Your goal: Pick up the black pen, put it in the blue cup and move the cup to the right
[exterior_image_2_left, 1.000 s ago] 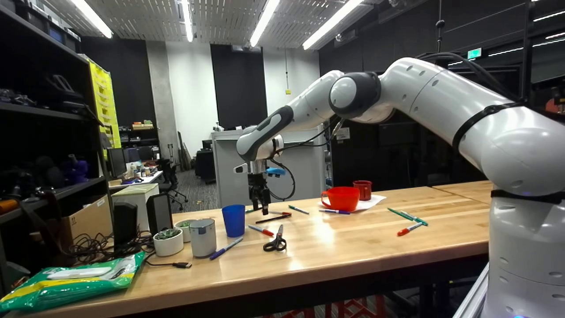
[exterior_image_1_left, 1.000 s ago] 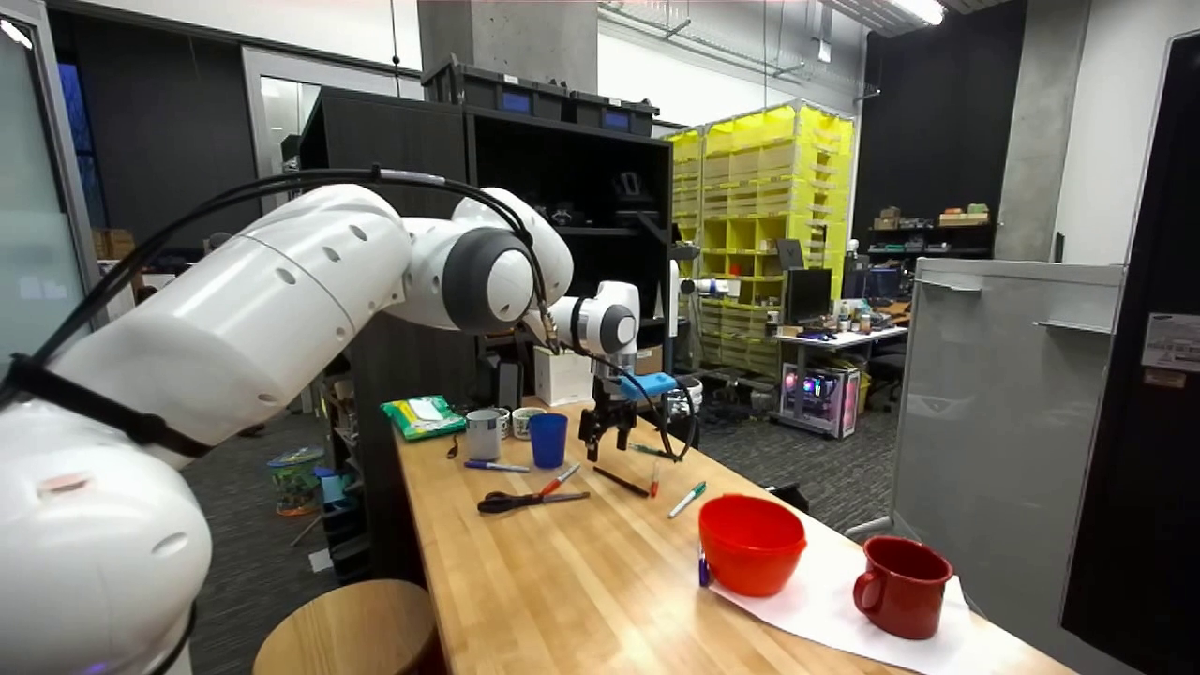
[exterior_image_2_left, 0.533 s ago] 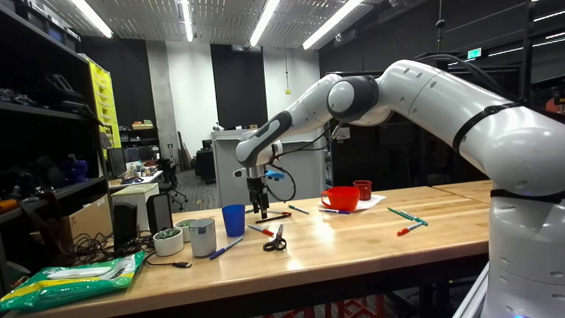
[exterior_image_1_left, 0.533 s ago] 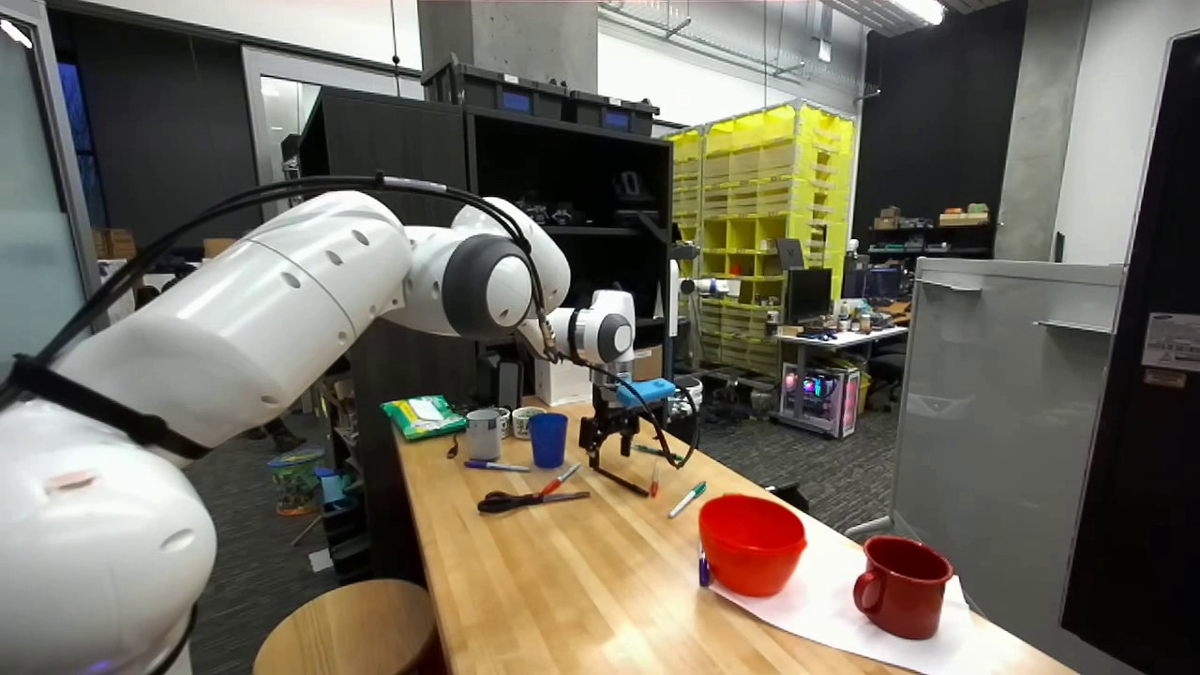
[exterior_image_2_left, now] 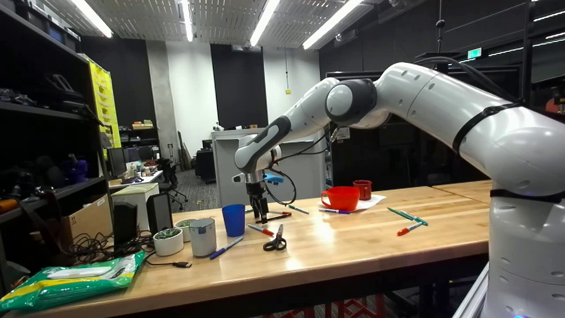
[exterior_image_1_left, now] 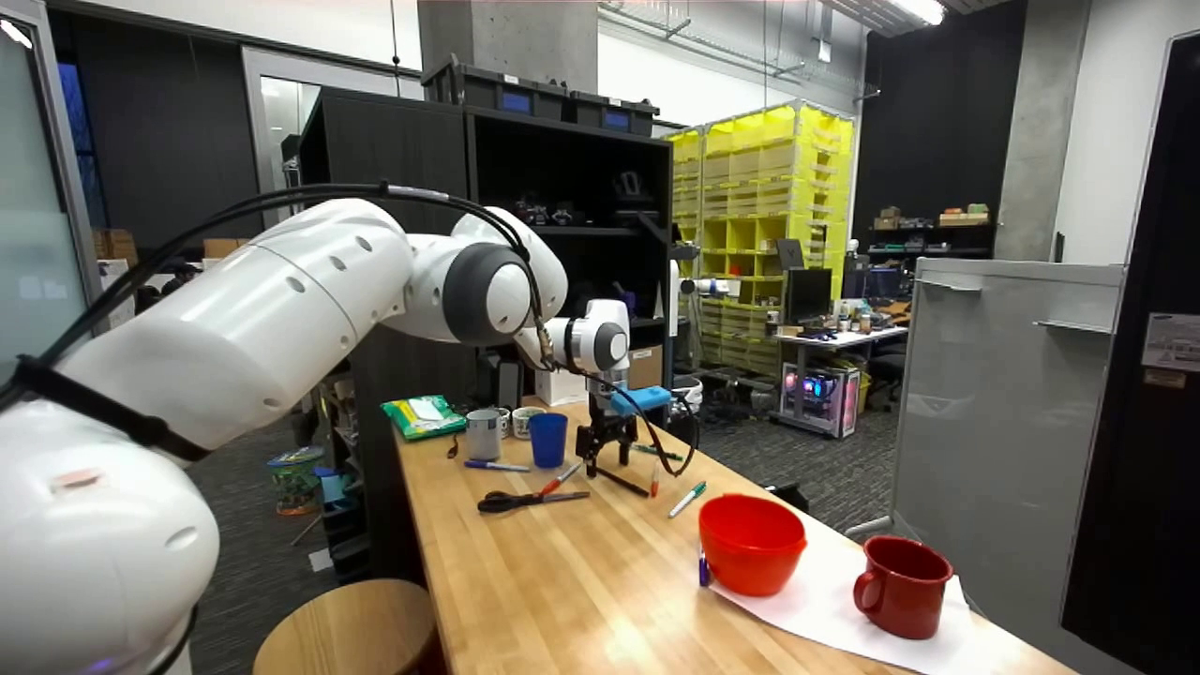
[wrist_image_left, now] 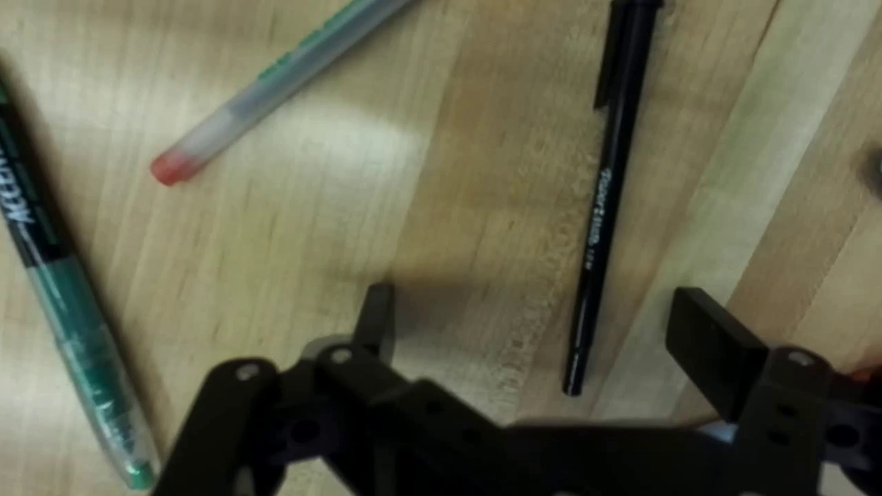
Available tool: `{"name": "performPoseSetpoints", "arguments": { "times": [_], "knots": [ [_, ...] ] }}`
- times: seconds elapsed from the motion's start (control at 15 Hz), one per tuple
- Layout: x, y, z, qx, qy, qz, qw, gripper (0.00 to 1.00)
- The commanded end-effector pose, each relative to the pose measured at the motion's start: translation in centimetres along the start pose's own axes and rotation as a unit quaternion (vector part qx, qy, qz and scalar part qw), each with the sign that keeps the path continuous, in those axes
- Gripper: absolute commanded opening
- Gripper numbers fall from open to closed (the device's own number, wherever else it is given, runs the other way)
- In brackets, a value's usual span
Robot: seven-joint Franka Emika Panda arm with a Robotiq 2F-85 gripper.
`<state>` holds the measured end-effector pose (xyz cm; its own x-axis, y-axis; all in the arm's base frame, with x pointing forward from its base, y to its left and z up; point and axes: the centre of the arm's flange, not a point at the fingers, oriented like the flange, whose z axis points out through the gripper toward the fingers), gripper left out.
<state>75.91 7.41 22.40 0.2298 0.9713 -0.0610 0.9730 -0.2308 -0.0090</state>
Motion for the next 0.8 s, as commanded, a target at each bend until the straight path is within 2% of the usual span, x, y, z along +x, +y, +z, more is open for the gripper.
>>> {"name": "performPoseSetpoints", "arguments": {
  "times": [0.0, 0.2, 0.27, 0.4, 0.53, 0.73],
  "knots": [
    [0.45, 0.49, 0.31, -0.008, -0.007, 0.005, 0.9999, 1.0],
    [0.51, 0.45, 0.41, -0.007, -0.007, 0.004, 1.0, 0.98],
    [0.49, 0.44, 0.39, -0.007, -0.006, 0.004, 1.0, 0.73],
    [0.45, 0.48, 0.21, -0.008, -0.002, 0.003, 1.0, 0.71],
    [0.39, 0.59, -0.19, -0.012, 0.002, 0.004, 0.9999, 0.58],
    [0.36, 0.71, -0.57, -0.019, 0.006, 0.004, 0.9998, 0.34]
  ]
}}
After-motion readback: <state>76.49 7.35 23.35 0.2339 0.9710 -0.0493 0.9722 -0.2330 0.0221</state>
